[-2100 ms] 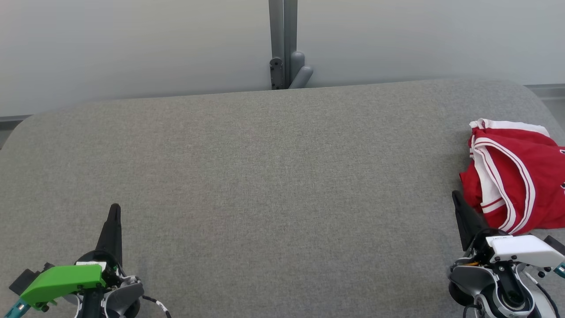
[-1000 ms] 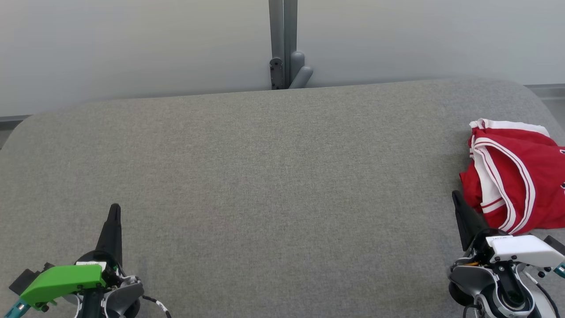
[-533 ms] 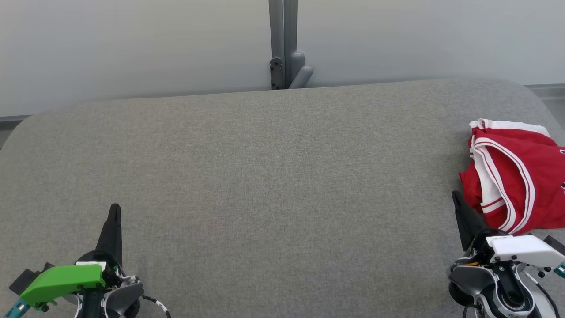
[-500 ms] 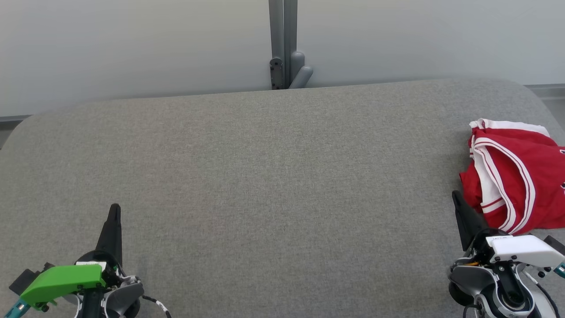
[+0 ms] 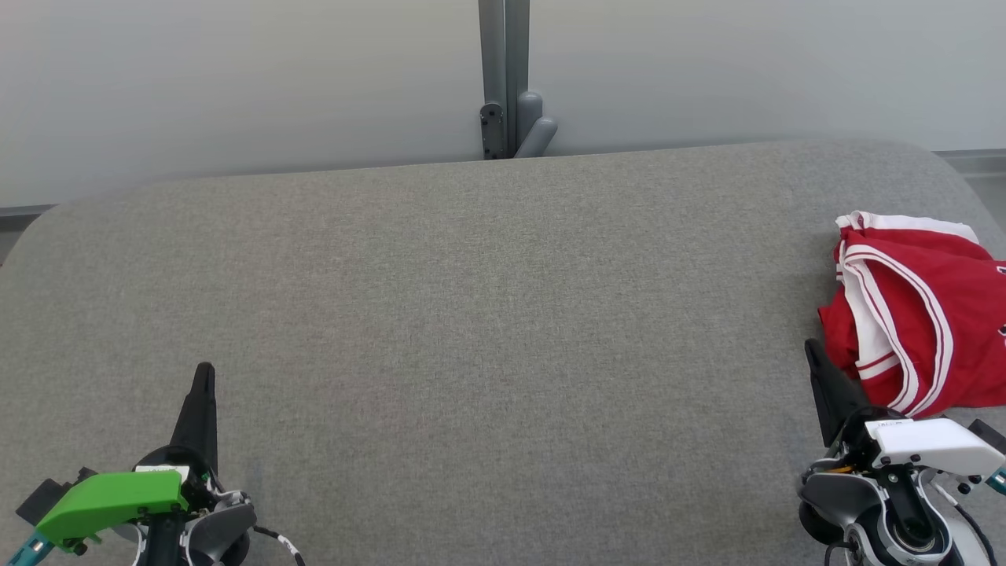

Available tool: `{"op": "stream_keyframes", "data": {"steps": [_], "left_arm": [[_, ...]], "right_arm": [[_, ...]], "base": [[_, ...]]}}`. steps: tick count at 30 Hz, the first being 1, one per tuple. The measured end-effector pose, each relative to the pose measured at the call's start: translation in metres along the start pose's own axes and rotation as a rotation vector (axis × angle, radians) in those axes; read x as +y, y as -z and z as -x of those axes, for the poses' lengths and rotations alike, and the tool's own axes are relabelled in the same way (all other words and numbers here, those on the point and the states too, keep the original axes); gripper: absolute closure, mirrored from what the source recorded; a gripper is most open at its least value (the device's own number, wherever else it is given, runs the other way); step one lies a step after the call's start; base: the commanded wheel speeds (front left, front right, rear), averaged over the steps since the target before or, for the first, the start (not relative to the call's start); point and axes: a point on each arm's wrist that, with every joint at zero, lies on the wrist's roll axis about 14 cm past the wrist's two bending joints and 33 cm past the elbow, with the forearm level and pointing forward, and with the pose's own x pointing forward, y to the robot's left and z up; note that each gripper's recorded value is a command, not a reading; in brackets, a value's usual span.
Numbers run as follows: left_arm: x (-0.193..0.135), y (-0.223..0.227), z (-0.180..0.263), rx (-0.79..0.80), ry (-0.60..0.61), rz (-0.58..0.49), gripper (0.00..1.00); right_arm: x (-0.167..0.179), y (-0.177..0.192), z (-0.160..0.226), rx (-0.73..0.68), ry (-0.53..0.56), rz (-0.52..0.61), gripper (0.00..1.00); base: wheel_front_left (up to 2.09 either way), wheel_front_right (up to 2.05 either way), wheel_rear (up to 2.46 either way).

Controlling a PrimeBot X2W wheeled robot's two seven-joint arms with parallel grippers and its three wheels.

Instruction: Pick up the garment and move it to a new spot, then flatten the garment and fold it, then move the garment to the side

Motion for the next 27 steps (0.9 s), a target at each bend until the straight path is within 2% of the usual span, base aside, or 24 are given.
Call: {"op": "stream_keyframes", "data": {"steps": [27], "left_arm": [[-0.0001,0.0000,0.0000,0.000,0.000,0.000,1.00]], "right_arm": [[0.0001,0.0000,0.0000,0.000,0.000,0.000,1.00]], "base": [[0.00,0.00,0.00]]}}
